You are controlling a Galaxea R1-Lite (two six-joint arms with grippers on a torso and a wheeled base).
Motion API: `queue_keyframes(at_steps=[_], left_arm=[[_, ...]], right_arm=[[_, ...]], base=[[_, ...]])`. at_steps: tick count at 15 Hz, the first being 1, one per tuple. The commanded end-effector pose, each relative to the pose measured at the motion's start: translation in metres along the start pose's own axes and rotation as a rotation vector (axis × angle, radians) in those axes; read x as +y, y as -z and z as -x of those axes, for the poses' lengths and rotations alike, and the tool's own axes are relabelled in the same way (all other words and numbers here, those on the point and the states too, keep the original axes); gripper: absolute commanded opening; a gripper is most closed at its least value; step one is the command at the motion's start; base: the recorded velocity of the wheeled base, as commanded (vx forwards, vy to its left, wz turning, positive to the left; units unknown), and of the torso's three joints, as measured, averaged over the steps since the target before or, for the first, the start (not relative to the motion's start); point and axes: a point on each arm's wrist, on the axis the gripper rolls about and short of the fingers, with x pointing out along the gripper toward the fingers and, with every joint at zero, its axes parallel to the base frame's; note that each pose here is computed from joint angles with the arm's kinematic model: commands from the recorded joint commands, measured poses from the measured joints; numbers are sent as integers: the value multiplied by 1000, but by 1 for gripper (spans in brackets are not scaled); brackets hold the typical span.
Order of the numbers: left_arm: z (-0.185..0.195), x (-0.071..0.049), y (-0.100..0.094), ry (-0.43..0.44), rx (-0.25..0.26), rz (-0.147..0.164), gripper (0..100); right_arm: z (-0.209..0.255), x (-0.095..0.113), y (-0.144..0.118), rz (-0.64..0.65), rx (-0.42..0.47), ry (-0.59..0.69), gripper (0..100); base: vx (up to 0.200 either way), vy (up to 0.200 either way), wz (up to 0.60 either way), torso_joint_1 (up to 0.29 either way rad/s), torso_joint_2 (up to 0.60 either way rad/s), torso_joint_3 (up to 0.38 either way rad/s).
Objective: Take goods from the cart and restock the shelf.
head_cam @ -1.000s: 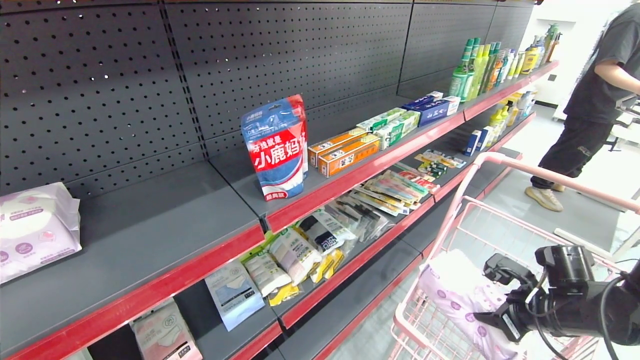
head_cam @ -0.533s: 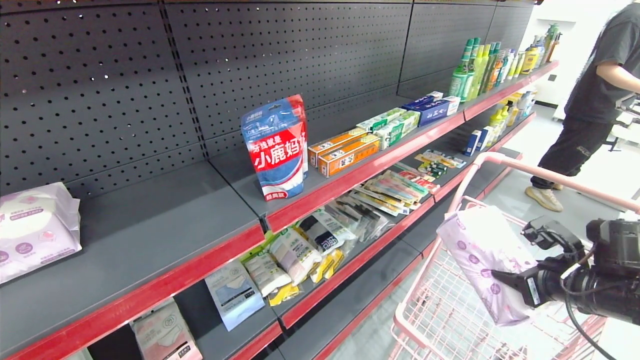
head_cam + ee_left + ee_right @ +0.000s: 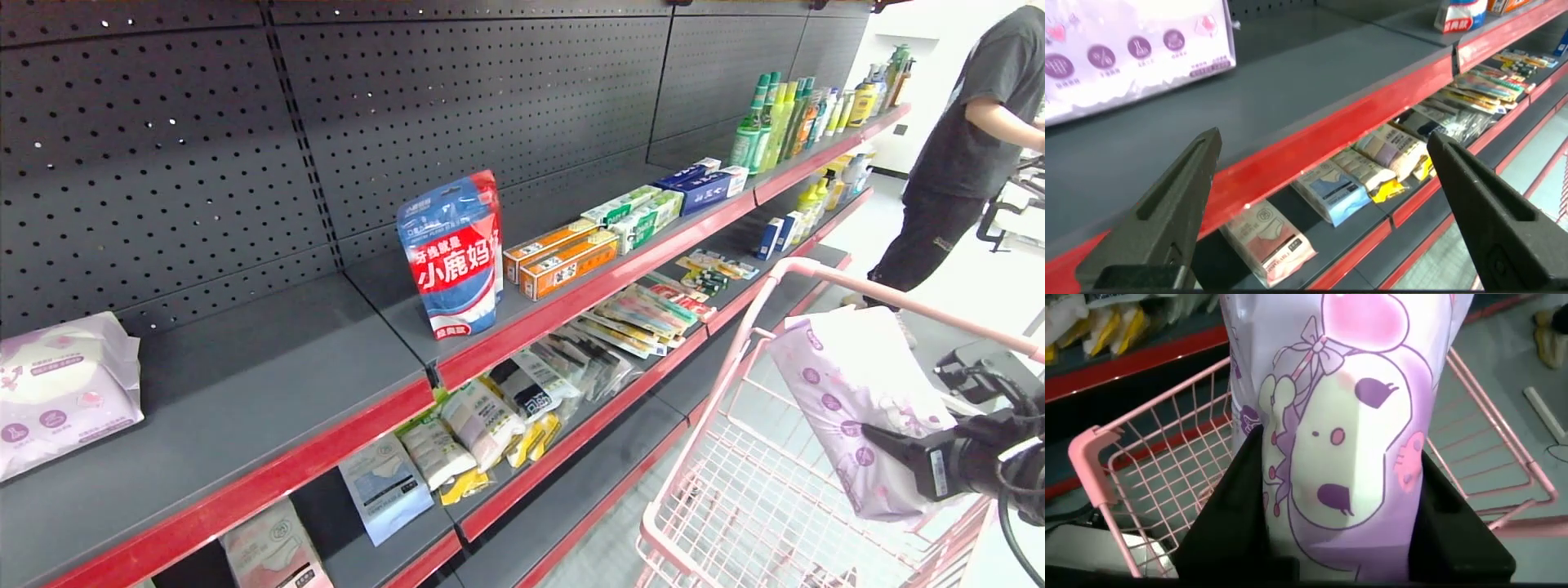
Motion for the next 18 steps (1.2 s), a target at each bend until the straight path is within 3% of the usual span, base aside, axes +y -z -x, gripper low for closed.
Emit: queue_keyframes(at_steps=[1, 18], left_arm=[[0, 0, 0, -1, 1, 0, 100], [0, 0, 0, -1, 1, 0, 100]], right_arm=[[11, 1, -2, 8, -37, 11, 0], [11, 4, 1, 48, -28, -2, 0]], base=[[0, 0, 0, 178, -388, -207], [0, 0, 0, 164, -342, -183]])
